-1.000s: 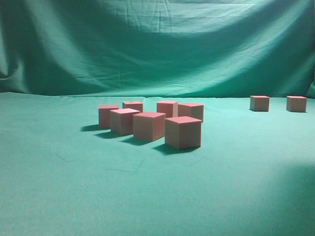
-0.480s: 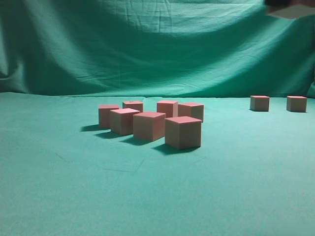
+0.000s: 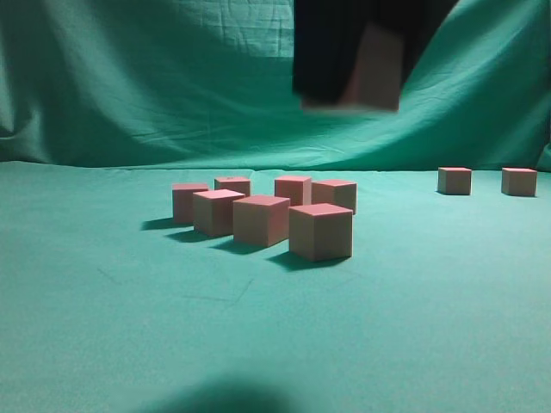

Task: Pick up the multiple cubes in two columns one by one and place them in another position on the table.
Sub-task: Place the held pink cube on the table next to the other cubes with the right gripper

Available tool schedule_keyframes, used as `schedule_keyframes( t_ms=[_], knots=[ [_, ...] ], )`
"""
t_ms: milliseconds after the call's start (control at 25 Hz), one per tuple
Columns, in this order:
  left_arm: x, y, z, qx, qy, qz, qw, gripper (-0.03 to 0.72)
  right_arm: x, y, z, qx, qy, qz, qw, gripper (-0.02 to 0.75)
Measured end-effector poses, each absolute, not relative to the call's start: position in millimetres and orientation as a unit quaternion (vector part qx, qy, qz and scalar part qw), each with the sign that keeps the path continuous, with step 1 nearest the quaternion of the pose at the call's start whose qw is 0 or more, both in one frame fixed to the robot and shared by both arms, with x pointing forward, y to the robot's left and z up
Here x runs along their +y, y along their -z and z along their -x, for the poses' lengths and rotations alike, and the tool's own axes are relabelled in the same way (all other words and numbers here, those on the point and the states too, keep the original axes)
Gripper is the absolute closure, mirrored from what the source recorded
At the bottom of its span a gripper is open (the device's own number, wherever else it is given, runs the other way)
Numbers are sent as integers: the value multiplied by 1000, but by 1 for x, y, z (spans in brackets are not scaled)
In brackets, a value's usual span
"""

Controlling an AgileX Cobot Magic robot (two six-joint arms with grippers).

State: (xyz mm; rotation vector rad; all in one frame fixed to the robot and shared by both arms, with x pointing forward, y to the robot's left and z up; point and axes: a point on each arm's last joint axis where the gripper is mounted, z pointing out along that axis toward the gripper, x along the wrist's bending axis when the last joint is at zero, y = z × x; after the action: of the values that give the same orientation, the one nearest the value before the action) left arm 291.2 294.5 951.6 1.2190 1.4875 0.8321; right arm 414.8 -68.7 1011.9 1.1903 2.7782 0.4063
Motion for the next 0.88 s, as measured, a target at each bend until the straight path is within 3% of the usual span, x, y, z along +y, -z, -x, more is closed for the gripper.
schedule_keyframes(
  t_ms=[440,880],
  knots=[
    [295,-952,-291,615,-344,-504,500,688,-51,-960,-431,938,-86,-333,52,468],
    [295,-952,-291,615,-344,-504,500,688,-47,-945,-441,947,-84,-297,88,468]
  ],
)
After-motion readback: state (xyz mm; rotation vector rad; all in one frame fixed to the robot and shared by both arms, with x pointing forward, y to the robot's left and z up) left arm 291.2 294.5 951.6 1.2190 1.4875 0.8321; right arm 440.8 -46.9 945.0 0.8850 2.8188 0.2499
